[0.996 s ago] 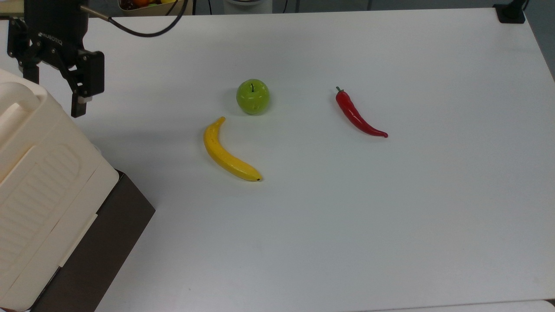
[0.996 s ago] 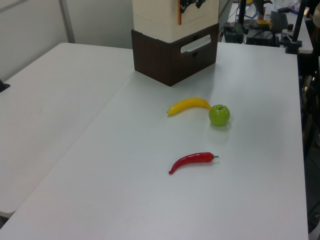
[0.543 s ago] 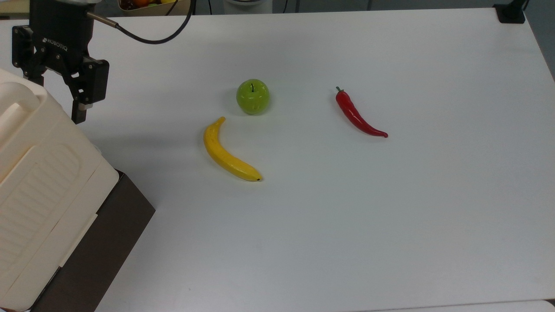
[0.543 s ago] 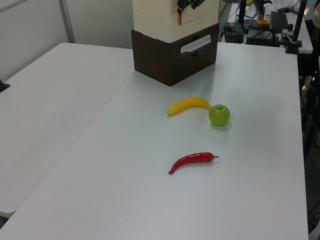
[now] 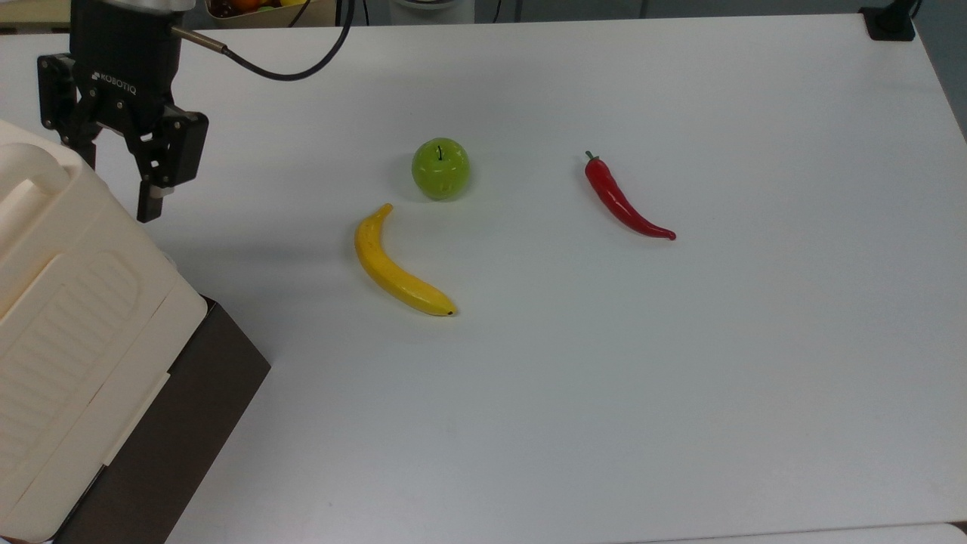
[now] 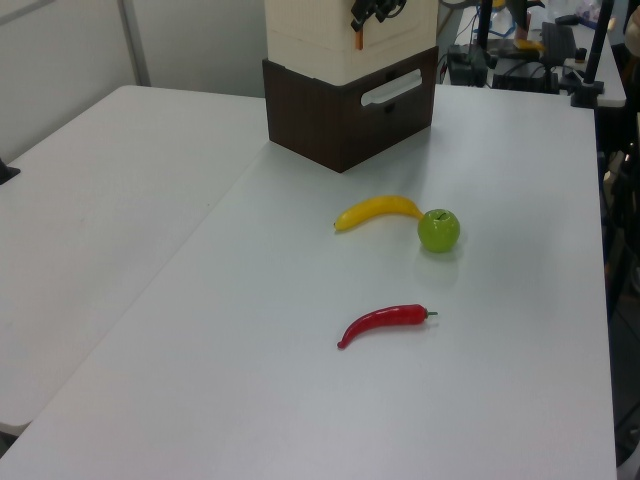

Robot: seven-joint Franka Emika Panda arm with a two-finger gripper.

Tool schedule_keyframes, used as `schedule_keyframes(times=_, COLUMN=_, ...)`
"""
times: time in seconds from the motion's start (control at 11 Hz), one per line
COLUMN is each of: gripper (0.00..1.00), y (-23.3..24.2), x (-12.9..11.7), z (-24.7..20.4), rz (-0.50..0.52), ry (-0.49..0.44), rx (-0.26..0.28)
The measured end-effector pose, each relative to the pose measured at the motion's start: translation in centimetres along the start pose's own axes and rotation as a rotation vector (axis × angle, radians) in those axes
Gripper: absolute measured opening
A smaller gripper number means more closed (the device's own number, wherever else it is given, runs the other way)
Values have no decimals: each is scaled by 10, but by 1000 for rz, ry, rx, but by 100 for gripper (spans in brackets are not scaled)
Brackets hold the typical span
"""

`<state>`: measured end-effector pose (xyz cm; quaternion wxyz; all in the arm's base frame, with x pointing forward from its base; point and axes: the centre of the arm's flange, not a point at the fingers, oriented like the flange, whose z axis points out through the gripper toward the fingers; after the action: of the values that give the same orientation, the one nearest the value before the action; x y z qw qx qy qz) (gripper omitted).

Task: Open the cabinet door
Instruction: 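Lower the gripper and grasp the orange handle strip on the door, then pull the door edge outward, swinging the door open on its hinge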

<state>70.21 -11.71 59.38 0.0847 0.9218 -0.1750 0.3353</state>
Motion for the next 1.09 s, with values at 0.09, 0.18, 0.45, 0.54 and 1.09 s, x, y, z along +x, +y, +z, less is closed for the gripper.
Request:
schedule_keyframes(times=0.09, gripper=55, y=0, x=0, z=1, rz=-9, ry=2, rx=-8)
schedule_keyframes(times=0.18, gripper=50, y=0, x=-1, z=2, rz=-15, ry=2, rx=-13)
schedule_keyframes(times=0.45, gripper=33, y=-5, x=-1, z=1, rz=-24, ry=4, rx=-11)
schedule_keyframes(times=0.54, gripper=30, y=-6, x=-2, z=2, rz=-26, ry=4, rx=-9)
schedule_keyframes(times=1.09, gripper=14, y=-10, x=-2, z=1, rz=-28, ry=4, rx=-5)
